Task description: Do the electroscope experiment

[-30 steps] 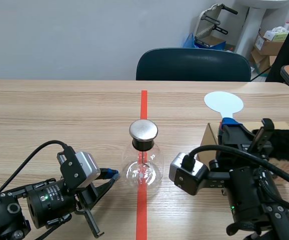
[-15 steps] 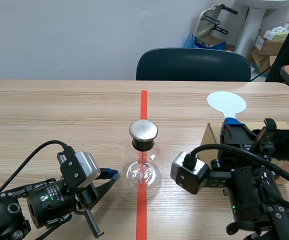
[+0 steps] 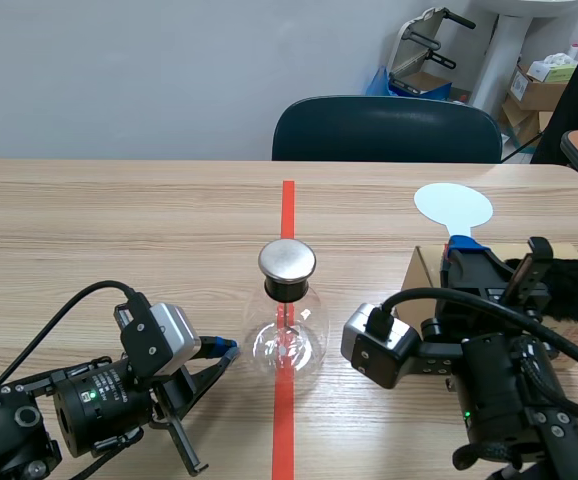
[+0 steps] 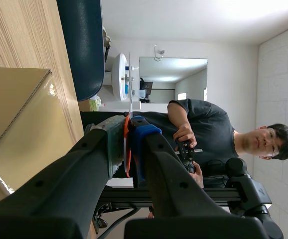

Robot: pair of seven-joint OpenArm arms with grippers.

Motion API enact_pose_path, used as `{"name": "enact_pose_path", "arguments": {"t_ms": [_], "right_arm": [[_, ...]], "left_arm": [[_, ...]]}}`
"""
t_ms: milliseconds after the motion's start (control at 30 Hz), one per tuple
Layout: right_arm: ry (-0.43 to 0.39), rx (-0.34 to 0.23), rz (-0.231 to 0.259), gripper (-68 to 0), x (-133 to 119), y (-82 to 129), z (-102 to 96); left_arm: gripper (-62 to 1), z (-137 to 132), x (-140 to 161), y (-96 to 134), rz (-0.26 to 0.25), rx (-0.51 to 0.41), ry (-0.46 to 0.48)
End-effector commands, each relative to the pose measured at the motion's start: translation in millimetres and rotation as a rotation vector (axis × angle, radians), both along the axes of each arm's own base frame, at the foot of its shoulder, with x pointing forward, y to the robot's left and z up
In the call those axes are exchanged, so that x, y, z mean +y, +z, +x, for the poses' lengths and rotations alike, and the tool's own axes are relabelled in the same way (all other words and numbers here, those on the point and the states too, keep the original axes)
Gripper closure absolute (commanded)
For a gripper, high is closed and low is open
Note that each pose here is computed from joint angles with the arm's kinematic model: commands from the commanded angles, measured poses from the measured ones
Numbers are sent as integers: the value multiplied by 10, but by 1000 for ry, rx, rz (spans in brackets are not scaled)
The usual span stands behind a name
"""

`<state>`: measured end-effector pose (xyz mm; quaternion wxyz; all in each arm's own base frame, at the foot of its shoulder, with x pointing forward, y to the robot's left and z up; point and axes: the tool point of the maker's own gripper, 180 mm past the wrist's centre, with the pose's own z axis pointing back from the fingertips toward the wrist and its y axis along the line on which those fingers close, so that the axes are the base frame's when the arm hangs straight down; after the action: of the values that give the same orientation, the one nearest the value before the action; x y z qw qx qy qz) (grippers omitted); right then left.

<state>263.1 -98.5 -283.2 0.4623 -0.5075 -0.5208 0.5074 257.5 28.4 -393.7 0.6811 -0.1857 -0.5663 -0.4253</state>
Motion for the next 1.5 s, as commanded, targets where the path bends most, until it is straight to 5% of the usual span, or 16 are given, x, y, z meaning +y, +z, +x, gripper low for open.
{"name": "enact_pose_path", "arguments": {"t_ms": [0, 1467], "right_arm": [[-4, -36, 1, -17, -23, 106, 28], [16, -35, -1, -17, 12, 105, 25]], "left_arm": [[-34, 26, -56, 89, -31, -19, -1], [-34, 26, -56, 89, -31, -19, -1]]}}
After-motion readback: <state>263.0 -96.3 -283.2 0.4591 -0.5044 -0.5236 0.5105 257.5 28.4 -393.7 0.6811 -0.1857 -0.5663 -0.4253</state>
